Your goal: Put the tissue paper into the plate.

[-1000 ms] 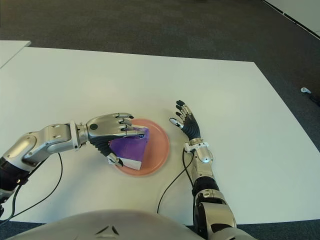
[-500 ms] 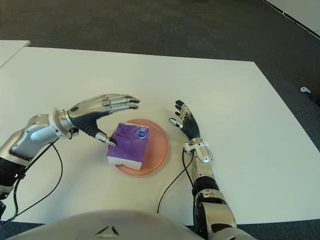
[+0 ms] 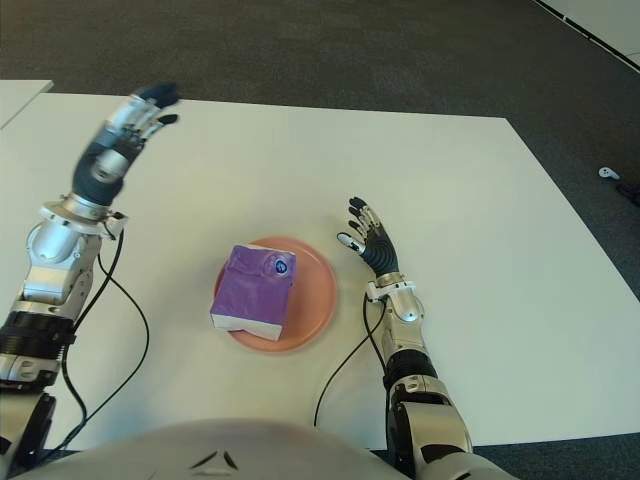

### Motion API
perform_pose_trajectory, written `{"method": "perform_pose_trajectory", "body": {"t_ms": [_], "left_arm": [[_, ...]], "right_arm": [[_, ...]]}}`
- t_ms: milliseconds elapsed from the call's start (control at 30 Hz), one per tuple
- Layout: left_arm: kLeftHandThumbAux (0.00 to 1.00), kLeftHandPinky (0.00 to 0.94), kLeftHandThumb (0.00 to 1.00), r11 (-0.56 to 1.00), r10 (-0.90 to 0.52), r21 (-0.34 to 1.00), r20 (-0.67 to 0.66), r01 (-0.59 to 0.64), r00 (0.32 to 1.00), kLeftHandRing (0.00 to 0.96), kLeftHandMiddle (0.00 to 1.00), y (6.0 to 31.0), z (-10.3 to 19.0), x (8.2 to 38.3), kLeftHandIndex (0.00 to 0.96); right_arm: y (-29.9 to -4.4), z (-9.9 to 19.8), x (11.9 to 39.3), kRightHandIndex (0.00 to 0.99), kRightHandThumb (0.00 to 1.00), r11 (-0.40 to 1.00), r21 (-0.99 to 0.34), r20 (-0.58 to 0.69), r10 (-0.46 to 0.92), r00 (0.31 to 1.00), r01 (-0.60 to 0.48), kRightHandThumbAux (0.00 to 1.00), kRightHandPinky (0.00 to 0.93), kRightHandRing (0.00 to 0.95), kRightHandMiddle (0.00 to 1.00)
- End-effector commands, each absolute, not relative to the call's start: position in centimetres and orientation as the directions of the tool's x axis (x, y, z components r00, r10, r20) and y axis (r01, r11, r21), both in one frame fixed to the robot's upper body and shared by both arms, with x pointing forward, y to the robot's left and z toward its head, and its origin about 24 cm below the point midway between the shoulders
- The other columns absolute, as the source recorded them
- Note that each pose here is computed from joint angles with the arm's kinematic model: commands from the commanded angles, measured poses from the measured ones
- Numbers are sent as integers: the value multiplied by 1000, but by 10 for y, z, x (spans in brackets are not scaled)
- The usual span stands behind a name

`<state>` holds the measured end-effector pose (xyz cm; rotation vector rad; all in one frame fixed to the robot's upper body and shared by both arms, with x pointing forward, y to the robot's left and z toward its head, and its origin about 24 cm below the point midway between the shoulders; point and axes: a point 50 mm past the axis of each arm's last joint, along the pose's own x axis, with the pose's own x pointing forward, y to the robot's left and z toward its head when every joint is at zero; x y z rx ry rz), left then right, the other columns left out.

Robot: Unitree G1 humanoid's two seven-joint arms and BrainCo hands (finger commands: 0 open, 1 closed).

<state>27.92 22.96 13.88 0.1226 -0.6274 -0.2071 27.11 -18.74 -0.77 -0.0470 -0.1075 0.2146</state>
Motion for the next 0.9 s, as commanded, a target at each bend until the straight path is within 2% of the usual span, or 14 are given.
{"method": "perform_pose_trajectory", "body": {"t_ms": [33,267,367,500,633,900], "left_arm": [[167,0,61,999,44,-47,451,-26,891,0,0,258,91,268,0],[202,0,46,991,130,-67,386,-112,913,0,0,259,69,265,0],[230,0,36,985,160,-112,296,-132,942,0,0,252,39,263,3],[267,0,19,982,170,-118,226,-147,959,0,0,249,17,259,9],[294,0,4,984,179,-31,74,-178,981,0,0,245,-16,246,2],[310,0,0,977,208,40,-18,-207,978,0,0,229,-35,239,0]], "right_arm": [[-177,-76,209,0,0,980,44,-203,199,959,-195,602,0,0,0],[-176,-76,209,0,0,979,51,-194,204,960,-197,601,0,0,0],[-176,-76,209,0,0,979,58,-199,204,959,-197,601,0,0,0],[-175,-77,208,0,0,979,60,-202,205,958,-197,607,0,0,0],[-176,-78,208,0,0,979,61,-214,203,956,-194,622,0,0,0],[-178,-77,209,0,0,980,59,-212,200,957,-192,641,0,0,0]]}}
